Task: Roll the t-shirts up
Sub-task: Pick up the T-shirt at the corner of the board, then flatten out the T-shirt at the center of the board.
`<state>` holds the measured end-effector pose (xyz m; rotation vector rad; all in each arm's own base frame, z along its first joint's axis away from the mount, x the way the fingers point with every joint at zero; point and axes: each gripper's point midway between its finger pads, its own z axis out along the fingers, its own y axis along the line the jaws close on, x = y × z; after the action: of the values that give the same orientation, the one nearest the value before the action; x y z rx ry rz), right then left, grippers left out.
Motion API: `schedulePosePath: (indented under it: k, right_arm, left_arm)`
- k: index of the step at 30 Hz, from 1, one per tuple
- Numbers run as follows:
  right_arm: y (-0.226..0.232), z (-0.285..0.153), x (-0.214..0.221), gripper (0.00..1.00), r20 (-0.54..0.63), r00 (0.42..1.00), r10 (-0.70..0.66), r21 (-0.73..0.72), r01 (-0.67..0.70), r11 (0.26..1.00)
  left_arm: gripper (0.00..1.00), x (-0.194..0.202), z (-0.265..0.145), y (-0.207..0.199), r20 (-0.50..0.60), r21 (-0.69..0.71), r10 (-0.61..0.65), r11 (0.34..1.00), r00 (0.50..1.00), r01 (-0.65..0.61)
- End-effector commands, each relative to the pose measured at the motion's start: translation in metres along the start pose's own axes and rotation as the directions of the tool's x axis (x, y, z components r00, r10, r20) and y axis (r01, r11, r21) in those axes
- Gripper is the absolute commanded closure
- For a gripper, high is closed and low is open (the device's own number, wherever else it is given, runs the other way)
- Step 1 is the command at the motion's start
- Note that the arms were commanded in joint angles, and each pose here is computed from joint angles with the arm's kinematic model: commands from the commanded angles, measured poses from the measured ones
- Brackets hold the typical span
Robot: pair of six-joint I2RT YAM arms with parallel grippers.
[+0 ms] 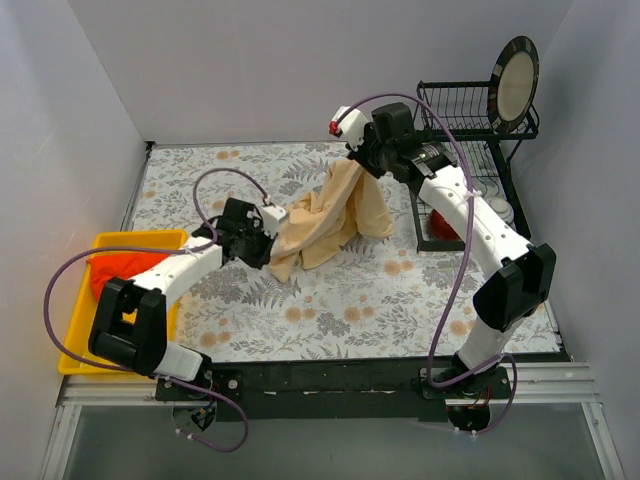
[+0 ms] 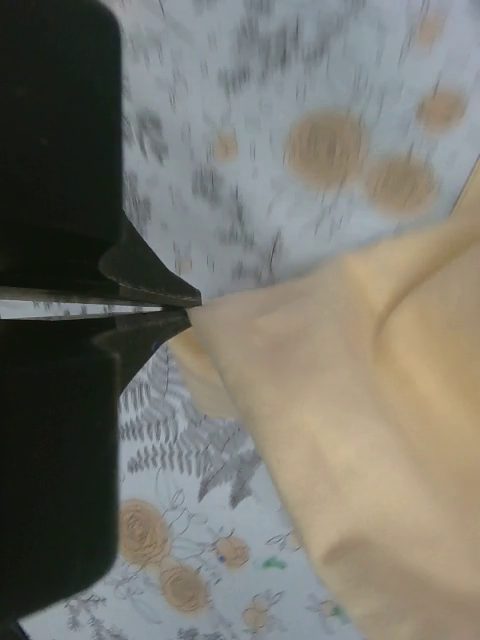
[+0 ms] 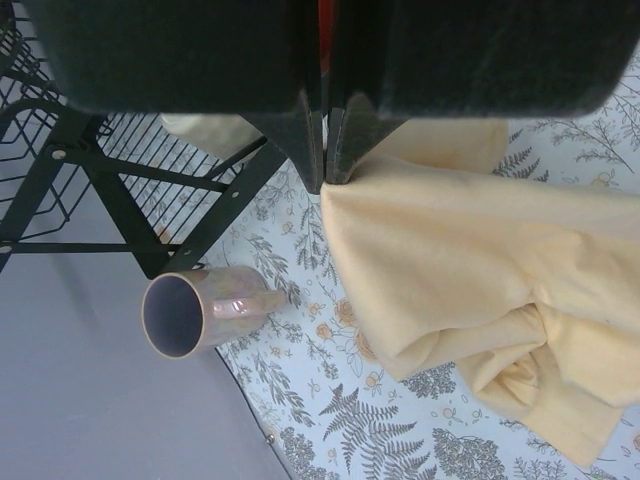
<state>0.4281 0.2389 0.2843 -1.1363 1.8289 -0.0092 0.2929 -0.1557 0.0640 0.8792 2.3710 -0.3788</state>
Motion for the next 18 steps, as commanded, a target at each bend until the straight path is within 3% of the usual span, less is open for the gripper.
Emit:
schedulePosePath:
  k: [1,3,7,18]
  right_arm:
    - [-0.034,-0.075,-0.054,0.99,0.173,0.983,-0.056,0.109,0.037,0.993]
    - [-0.04,-0.092,-0.061,0.99,0.199,0.978,-0.058,0.133,0.032,0.991]
    - [-0.054,-0.135,-0.084,0.99,0.27,0.961,-0.055,0.177,0.006,0.984]
    - [-0.103,-0.23,-0.13,0.99,0.403,0.892,-0.206,0.427,0.016,0.904]
  left_arm:
    - [1.0,-0.101,-0.113,0.074,0.297,-0.276,0.016,0.959,0.955,0.069]
    - [1.0,-0.142,-0.178,0.101,0.432,-0.357,0.041,0.925,0.901,0.129]
    - [1.0,-0.186,-0.257,0.102,0.57,-0.404,0.107,0.9,0.815,0.165]
    - [1.0,-0.257,-0.399,0.107,0.725,-0.565,0.328,0.786,0.605,0.251]
